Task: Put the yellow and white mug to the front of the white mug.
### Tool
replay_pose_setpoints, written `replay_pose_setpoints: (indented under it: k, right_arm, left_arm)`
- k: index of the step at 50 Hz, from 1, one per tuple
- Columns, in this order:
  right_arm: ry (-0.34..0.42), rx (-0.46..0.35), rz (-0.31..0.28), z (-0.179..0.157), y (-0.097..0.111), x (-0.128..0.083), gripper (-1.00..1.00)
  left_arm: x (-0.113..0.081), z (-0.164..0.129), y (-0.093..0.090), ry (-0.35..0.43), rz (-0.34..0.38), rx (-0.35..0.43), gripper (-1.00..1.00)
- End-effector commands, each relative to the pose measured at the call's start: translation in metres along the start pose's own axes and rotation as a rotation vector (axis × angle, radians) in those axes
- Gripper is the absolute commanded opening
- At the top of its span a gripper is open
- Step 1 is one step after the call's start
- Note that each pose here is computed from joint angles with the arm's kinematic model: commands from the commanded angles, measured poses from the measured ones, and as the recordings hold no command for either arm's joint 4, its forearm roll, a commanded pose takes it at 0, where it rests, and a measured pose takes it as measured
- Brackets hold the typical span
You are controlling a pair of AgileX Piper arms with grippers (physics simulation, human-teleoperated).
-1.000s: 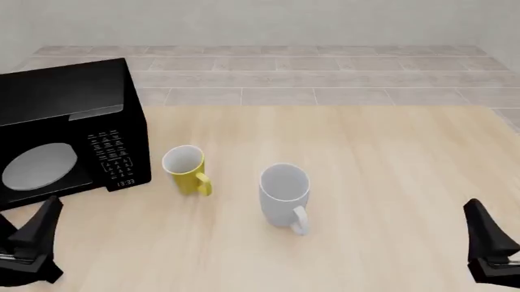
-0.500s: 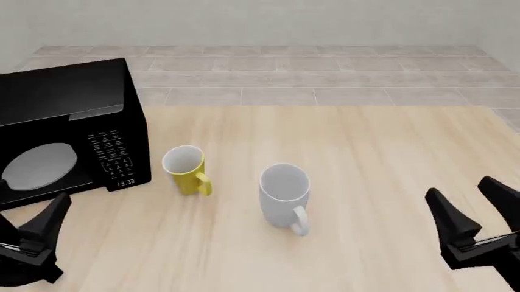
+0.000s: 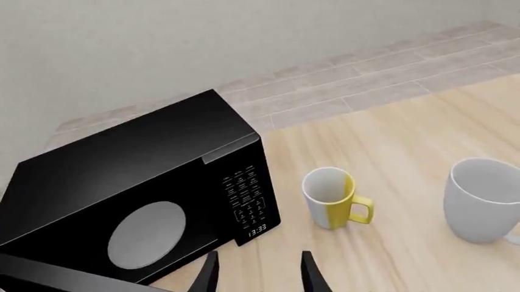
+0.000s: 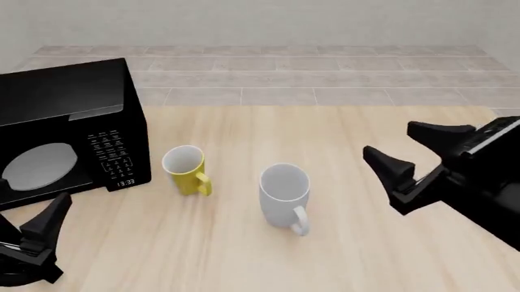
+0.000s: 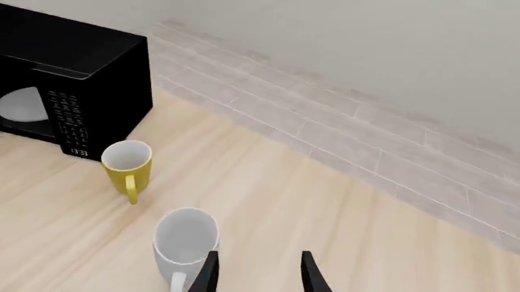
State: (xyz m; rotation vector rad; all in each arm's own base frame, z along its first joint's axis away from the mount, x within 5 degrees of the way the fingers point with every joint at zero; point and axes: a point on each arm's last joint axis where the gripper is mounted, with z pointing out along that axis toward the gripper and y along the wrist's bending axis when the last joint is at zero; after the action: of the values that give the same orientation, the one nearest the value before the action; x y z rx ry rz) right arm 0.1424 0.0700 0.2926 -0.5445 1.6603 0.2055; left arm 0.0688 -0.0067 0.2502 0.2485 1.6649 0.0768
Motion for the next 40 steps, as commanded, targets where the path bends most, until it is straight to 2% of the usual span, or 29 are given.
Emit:
replay_pose_setpoints:
  k: [1,2,3,11,15,25,40]
  right_arm:
    - [0.059,-0.105,-0.020,0.035,0.015,-0.022,1.00]
    - [0.062,-0.107,-0.027,0.037,0.016,-0.023,1.00]
    - [0.123,-0.176,-0.050,0.062,0.031,-0.026,1.00]
    - [0.136,-0.216,-0.073,0.074,0.041,-0.036,1.00]
    - [0.169,-0.264,-0.079,0.090,0.055,-0.039,1.00]
    - [0.203,-0.318,-0.114,0.108,0.073,-0.040,1.00]
    - [0.234,-0.367,-0.128,0.132,0.095,-0.044,1.00]
  left_arm:
    - [0.000,0.000,0.000,0.001,0.001,0.001,1.00]
    - [0.000,0.000,0.000,0.001,0.001,0.001,1.00]
    - [0.000,0.000,0.000,0.001,0.001,0.001,1.00]
    - [0.000,0.000,0.000,0.001,0.001,0.001,1.00]
    - [0.000,0.000,0.000,0.001,0.001,0.001,1.00]
    - [0.000,0.000,0.000,0.001,0.001,0.001,1.00]
    - [0.000,0.000,0.000,0.001,0.001,0.001,1.00]
